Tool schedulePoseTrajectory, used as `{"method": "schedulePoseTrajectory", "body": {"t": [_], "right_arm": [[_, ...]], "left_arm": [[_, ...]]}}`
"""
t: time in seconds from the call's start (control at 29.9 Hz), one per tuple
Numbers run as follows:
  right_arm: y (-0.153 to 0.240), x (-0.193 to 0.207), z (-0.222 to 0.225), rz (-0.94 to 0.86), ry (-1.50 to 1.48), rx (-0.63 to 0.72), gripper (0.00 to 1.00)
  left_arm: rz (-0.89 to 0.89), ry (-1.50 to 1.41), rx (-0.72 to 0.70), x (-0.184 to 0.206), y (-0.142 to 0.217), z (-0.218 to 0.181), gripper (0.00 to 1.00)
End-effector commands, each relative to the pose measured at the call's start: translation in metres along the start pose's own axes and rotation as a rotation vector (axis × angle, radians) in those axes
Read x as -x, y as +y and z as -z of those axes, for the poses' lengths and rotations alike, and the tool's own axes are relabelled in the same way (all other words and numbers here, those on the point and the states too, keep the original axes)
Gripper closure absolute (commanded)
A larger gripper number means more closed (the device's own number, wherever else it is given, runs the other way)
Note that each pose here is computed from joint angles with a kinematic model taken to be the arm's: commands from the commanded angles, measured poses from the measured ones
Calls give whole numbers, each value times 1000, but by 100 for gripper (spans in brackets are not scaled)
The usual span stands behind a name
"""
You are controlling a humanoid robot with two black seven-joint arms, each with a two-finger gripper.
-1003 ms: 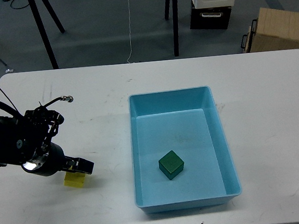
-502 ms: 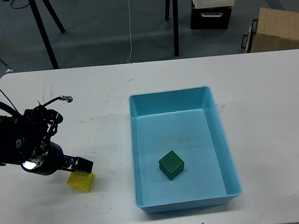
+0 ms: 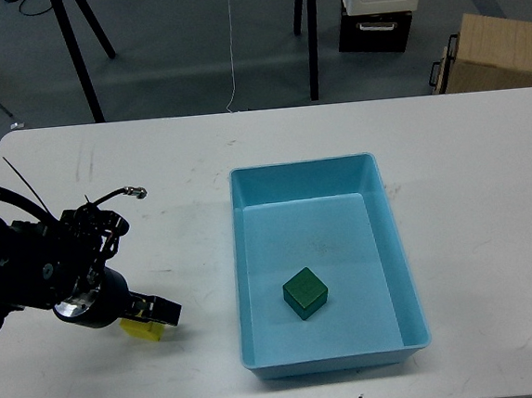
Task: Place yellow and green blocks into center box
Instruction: 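Close the left gripper on the yellow cube, then lift the yellow cube and carry it into the blue box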
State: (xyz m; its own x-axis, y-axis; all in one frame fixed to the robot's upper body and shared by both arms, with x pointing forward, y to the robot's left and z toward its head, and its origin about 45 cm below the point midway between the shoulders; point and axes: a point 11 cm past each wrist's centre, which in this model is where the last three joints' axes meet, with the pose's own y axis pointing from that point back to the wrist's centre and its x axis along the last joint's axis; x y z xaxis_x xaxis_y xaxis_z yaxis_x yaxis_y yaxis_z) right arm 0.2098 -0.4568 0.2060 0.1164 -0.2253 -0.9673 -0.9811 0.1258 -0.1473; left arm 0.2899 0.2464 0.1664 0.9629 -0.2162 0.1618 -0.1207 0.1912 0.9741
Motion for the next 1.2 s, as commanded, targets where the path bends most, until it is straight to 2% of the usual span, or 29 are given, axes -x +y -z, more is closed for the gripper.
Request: {"method": "schedulePoseTrajectory", "body": {"t": [0.0, 0.07, 0.17, 0.23, 0.27, 0.33, 0.37, 0.4, 0.57, 0.77, 0.9, 1.07, 1.17], "right_arm": [[0, 0, -1, 0, 0, 2, 0], [0, 0, -1, 1, -2, 2, 0], [0, 0, -1, 0, 0, 2, 0], [0, 0, -1, 1, 0, 2, 0], [0, 0, 0, 0, 2, 2, 0], [0, 0, 0, 1, 1, 0, 0], [0, 1, 1, 1, 2, -1, 0], [0, 1, 1, 1, 3, -1, 0], [1, 0, 2, -1, 3, -3, 0], [1, 0, 2, -2, 4, -3, 0], [1, 1, 4, 0, 5, -9, 0], [2, 1, 8, -2, 13, -17, 0], [6, -1, 10, -14, 17, -20, 0]], "left_arm": [[-28, -6, 1, -1, -1, 2, 13], [-32, -11, 7, -2, 0, 2, 33], [-49, -32, -4, -3, -3, 0, 51], [-58, -54, -23, -2, -4, 1, 69], [-61, -66, -38, 0, -4, 4, 76], [-75, -91, -53, 0, -5, 6, 78], [-84, -97, -46, -1, -6, 5, 86], [-90, -99, -42, -1, -6, 4, 98], [-137, -97, -56, -11, 11, 12, 100], [-267, -154, -64, -67, 74, 3, 100], [-279, -196, 13, -94, 104, -42, 100], [-261, -262, 133, -105, 116, -105, 100], [-215, -324, 179, -100, 104, -150, 100]]}}
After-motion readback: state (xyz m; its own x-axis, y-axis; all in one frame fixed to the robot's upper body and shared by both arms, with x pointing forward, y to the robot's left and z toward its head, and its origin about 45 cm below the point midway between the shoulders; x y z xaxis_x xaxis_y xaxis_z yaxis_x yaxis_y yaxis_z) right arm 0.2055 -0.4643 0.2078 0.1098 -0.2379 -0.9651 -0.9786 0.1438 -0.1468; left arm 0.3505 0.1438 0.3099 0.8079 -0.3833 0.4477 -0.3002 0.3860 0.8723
